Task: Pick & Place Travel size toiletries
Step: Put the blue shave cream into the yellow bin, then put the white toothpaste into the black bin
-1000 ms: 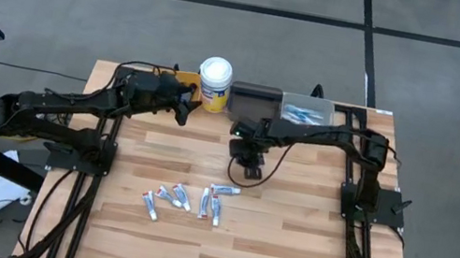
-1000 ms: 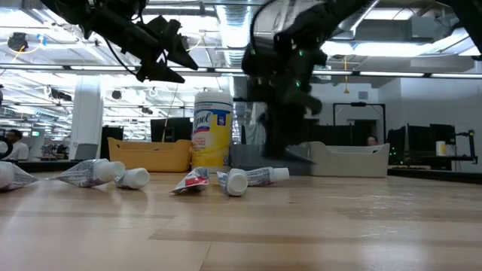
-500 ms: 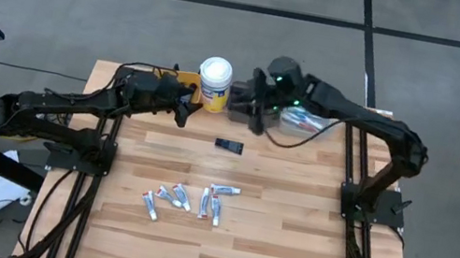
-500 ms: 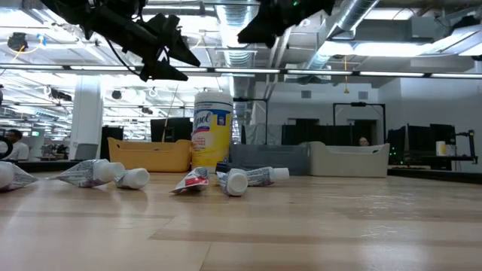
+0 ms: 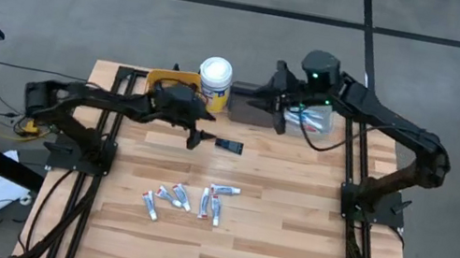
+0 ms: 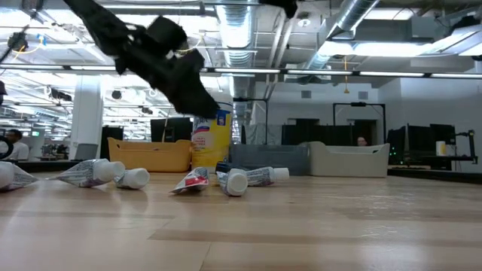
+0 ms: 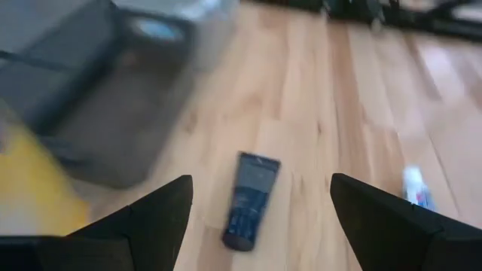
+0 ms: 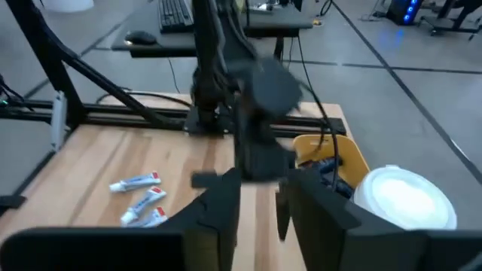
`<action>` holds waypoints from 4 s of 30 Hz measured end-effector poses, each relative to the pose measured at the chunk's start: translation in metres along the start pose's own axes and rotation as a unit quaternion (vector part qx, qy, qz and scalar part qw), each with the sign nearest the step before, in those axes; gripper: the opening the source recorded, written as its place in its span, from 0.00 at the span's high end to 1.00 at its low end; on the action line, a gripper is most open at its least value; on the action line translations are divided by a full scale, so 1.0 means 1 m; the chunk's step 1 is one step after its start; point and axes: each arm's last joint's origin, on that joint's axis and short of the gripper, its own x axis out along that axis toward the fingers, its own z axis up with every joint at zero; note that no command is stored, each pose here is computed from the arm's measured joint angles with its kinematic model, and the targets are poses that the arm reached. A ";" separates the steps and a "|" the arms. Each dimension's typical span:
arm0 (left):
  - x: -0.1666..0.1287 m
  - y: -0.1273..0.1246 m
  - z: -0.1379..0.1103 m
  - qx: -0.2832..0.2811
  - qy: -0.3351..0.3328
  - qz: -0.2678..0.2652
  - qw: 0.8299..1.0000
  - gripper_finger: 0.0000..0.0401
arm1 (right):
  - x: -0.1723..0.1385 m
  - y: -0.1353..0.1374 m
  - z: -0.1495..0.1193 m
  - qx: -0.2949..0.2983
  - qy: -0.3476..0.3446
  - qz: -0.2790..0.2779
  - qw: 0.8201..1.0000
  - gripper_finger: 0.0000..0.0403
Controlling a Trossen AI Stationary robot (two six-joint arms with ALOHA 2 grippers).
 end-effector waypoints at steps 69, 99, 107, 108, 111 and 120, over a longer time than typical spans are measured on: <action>-0.057 -0.014 0.007 -0.092 0.130 0.108 0.981 0.67 | -0.009 0.024 -0.002 0.075 0.045 0.032 0.996 0.66; -0.083 0.070 -0.033 -0.209 0.241 0.462 0.828 0.52 | -0.010 0.023 -0.003 0.075 0.048 0.031 0.996 0.65; -0.097 0.057 -0.019 -0.223 0.191 0.409 0.864 0.22 | -0.007 0.022 -0.022 0.059 0.138 -0.014 0.989 0.55; -0.101 0.053 -0.015 -0.225 0.176 0.402 0.870 0.20 | -0.002 0.022 -0.030 0.055 0.158 -0.022 0.986 0.54; -0.116 0.041 -0.005 -0.238 0.125 0.387 0.882 0.16 | 0.016 0.020 -0.057 0.056 0.205 -0.013 0.977 0.50; -0.172 -0.001 0.028 -0.227 -0.087 0.306 0.921 0.22 | 0.075 0.035 -0.127 0.027 0.286 0.037 0.957 0.48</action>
